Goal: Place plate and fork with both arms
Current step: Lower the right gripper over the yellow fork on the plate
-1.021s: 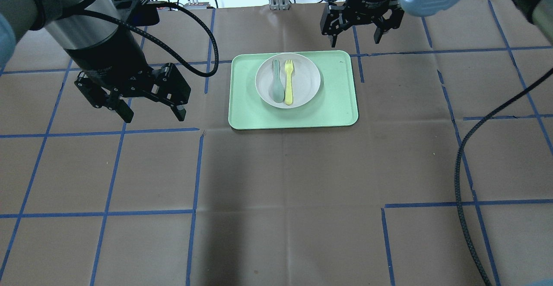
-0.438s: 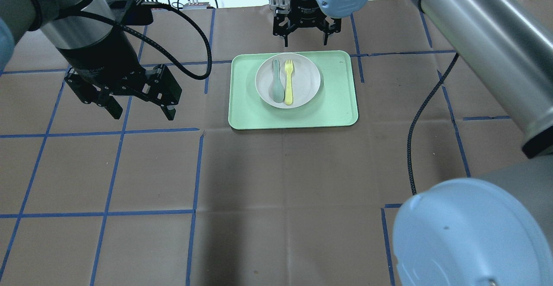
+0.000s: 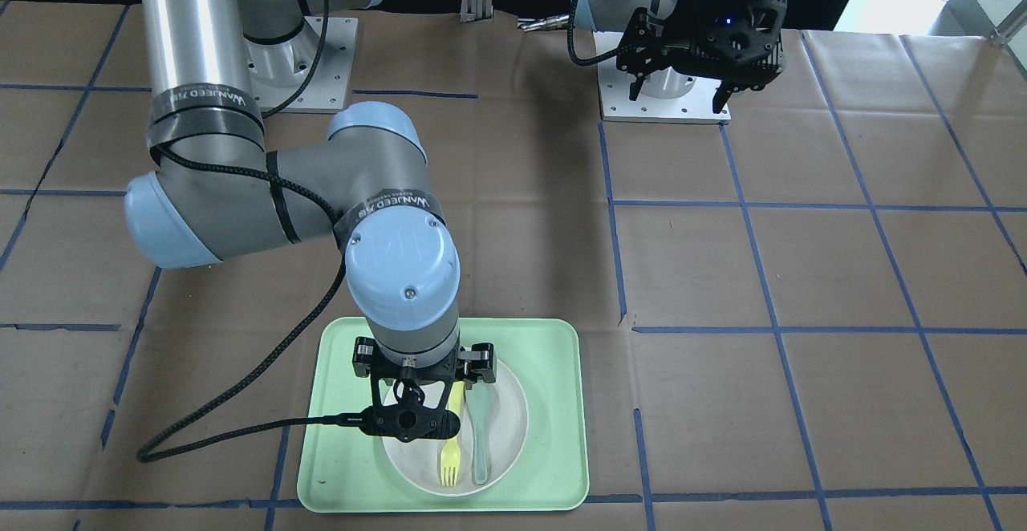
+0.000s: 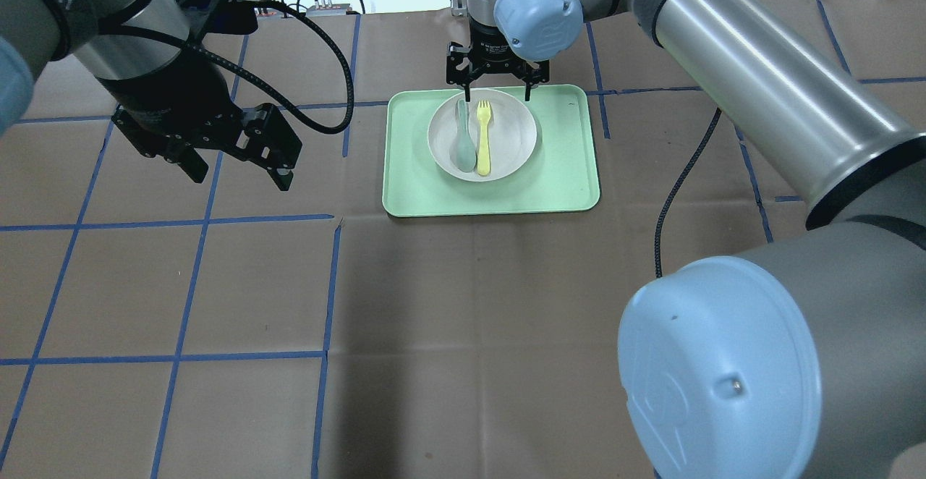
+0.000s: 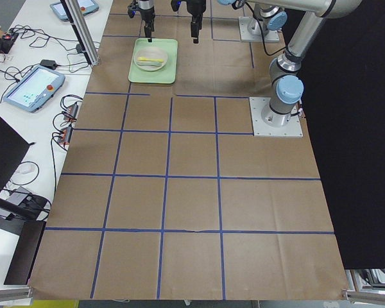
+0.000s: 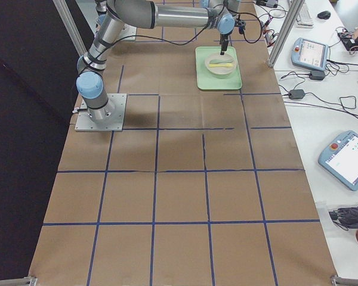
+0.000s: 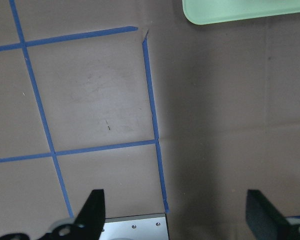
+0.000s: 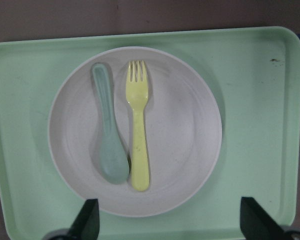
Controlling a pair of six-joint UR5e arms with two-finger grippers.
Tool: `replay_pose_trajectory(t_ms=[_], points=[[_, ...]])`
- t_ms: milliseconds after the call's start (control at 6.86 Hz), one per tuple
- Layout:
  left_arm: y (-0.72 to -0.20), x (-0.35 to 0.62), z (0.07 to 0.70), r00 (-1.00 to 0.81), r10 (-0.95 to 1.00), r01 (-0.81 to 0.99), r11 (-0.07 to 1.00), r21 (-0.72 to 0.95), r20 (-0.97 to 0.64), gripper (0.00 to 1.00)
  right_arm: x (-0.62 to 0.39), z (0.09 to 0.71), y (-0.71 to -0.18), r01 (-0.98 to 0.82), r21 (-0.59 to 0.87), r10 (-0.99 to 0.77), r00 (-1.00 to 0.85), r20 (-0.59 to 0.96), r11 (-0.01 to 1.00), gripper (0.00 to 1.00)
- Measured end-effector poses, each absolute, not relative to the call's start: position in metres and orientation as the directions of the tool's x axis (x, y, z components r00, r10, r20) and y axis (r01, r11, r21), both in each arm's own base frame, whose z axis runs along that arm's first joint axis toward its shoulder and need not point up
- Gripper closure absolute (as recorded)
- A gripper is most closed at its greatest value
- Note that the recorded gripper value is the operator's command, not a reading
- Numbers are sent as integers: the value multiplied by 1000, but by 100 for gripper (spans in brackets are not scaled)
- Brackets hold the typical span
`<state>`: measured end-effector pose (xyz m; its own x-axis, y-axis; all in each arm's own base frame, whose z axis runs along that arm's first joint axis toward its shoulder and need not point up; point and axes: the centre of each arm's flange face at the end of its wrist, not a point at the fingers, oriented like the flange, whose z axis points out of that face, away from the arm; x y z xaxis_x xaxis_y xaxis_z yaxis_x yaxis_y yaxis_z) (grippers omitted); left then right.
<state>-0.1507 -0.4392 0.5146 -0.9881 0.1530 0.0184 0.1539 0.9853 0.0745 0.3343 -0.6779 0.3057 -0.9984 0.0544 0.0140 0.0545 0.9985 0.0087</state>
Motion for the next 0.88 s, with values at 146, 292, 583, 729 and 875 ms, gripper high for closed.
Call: replay_pose_trajectory(t_ms=[146, 292, 583, 729, 875], points=[[-437, -151, 513, -988, 153, 154, 985, 73, 19, 0, 338, 287, -682, 53, 10, 52, -998, 18, 999, 4], [-436, -150, 513, -988, 151, 152, 986, 72, 19, 0, 340, 272, -686, 51, 9, 51, -999, 18, 999, 7], [-435, -150, 513, -989, 147, 148, 986, 73, 19, 0, 342, 243, -694, 55, 15, 55, -998, 20, 998, 30], [-435, -150, 513, -990, 141, 142, 987, 73, 19, 0, 343, 236, -695, 56, 19, 56, -998, 21, 998, 40], [-435, -151, 513, -990, 138, 139, 988, 72, 19, 0, 344, 233, -695, 56, 20, 56, -998, 20, 998, 44]])
